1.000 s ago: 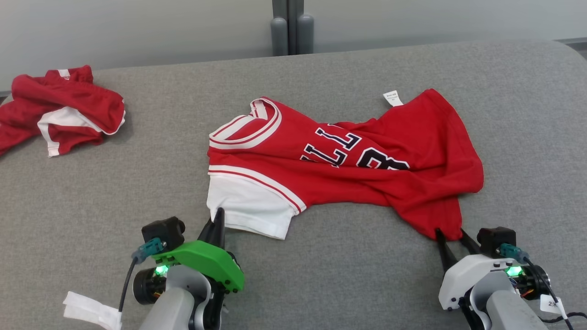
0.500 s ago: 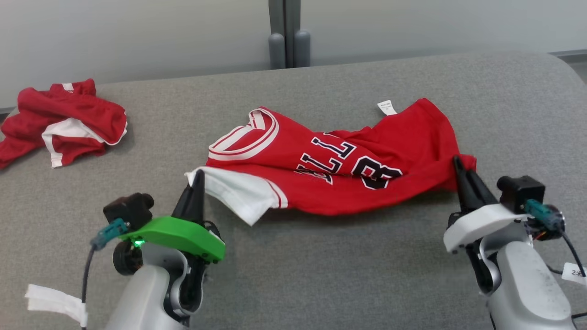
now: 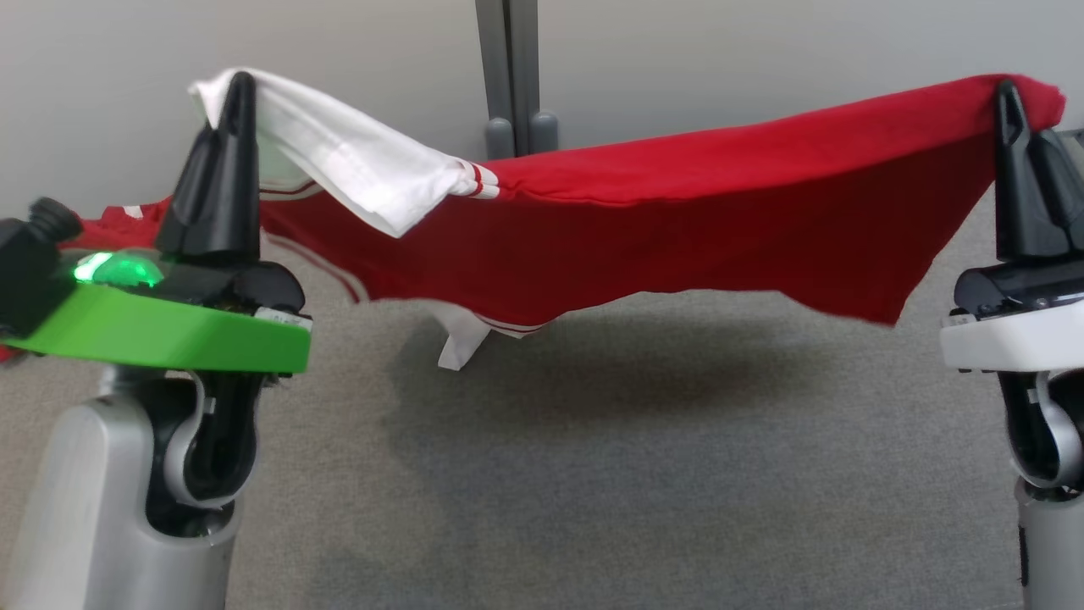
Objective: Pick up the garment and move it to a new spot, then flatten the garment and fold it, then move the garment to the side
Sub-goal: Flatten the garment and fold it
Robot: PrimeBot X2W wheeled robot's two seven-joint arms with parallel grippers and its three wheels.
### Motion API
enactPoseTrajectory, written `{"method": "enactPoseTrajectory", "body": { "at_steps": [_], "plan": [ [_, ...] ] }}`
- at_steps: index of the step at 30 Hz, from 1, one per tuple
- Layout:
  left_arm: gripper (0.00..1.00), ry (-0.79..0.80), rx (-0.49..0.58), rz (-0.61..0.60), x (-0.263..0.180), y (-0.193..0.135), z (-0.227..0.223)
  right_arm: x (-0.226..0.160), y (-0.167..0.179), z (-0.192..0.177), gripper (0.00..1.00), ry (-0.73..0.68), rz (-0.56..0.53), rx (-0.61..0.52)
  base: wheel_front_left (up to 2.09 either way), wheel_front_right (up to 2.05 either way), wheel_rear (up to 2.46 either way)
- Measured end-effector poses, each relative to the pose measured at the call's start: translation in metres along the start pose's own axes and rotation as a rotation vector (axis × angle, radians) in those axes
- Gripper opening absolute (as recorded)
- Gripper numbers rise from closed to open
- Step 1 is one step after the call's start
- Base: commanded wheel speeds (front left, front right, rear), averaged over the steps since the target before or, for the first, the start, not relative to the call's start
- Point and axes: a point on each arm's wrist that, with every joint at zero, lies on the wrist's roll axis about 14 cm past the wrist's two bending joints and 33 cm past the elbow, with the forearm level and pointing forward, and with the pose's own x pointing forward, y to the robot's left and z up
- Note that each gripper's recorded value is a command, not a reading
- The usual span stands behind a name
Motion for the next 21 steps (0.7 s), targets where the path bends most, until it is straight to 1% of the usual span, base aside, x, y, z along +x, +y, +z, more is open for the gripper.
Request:
{"method": "enactPoseTrajectory", "body": {
  "at_steps": [5,8,11,14,16,18,21],
  "plan": [
    [0.00,-0.130,0.099,-0.148,0.009,-0.048,0.060,-0.004,0.003,0.061,0.00,-0.129,0.017,-0.020,0.00,0.00,0.00],
    [0.00,-0.178,0.155,-0.229,0.011,-0.073,0.083,-0.007,0.008,0.085,0.00,-0.177,0.037,-0.024,0.00,0.00,0.00],
    [0.00,-0.192,0.203,-0.283,0.014,-0.090,0.094,-0.008,0.011,0.101,0.00,-0.207,0.055,-0.033,0.00,0.00,0.00],
    [0.00,-0.179,0.226,-0.309,0.020,-0.096,0.095,-0.006,0.013,0.099,0.00,-0.186,0.066,-0.018,0.00,0.00,0.00],
    [0.00,-0.146,0.241,-0.308,0.028,-0.093,0.087,-0.001,0.011,0.088,0.00,-0.148,0.062,0.006,0.00,0.00,0.00],
    [0.00,-0.093,0.255,-0.292,0.039,-0.082,0.072,0.006,0.008,0.070,0.00,-0.095,0.056,0.015,0.00,0.00,0.00],
    [0.00,-0.028,0.309,-0.262,0.056,-0.059,0.050,0.021,0.010,0.037,0.00,-0.011,0.069,0.056,0.00,0.00,0.00]
  ]
}}
